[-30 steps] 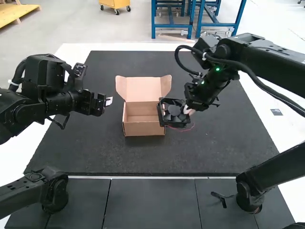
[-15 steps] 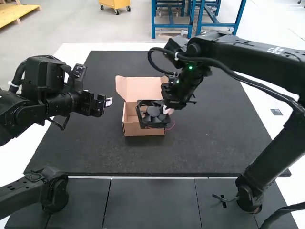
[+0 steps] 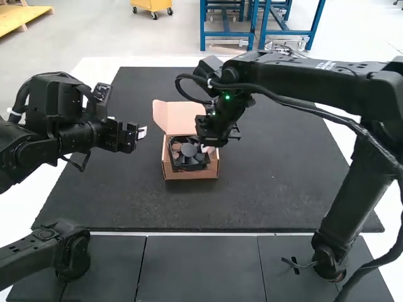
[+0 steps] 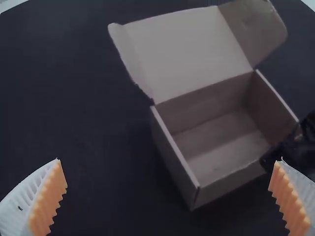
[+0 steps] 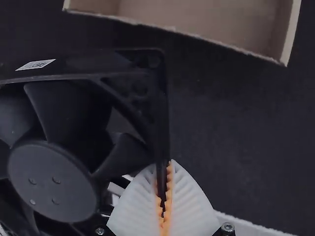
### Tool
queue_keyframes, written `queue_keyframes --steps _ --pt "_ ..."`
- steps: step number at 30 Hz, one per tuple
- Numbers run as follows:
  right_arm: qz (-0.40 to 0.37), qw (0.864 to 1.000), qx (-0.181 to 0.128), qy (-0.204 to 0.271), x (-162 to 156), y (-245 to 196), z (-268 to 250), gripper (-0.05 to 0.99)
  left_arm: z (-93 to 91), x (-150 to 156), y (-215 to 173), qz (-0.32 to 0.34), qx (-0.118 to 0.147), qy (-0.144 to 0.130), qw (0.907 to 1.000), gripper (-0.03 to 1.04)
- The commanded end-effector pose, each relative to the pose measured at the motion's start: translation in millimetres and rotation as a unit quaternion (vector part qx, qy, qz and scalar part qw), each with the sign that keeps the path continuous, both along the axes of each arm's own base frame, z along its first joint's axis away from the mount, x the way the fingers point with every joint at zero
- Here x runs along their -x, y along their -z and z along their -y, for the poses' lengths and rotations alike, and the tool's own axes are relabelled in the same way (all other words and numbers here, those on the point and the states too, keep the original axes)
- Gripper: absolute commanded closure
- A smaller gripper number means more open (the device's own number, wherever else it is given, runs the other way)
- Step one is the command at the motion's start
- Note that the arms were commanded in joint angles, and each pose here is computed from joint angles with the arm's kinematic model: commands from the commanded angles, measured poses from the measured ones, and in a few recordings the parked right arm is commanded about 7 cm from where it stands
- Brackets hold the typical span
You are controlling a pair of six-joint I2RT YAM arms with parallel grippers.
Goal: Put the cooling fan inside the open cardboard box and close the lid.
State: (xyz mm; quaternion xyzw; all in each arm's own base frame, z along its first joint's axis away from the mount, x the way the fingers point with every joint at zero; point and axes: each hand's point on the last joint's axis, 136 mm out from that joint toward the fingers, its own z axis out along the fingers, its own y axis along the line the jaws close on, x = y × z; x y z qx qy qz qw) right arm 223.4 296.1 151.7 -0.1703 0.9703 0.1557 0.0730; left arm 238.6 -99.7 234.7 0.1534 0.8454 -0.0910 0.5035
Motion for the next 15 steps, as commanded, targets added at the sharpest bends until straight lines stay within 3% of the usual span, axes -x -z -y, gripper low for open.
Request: queue_keyframes --steps 1,7,15 --pt "0.013 0.999 -0.019 0.025 -11 -12 -13 0.95 -4.3 0 -7 0.016 -0.001 -0.006 0.9999 0.04" --pt "0.003 0.999 -0.02 0.05 -21 -8 -23 0.95 -4.8 0 -9 0.019 0.001 -0.006 0.9998 0.04" --pt "0.014 0.998 0.002 0.067 -41 4 -23 0.95 -4.5 0 -10 0.022 0.002 -0.006 0.9997 0.04"
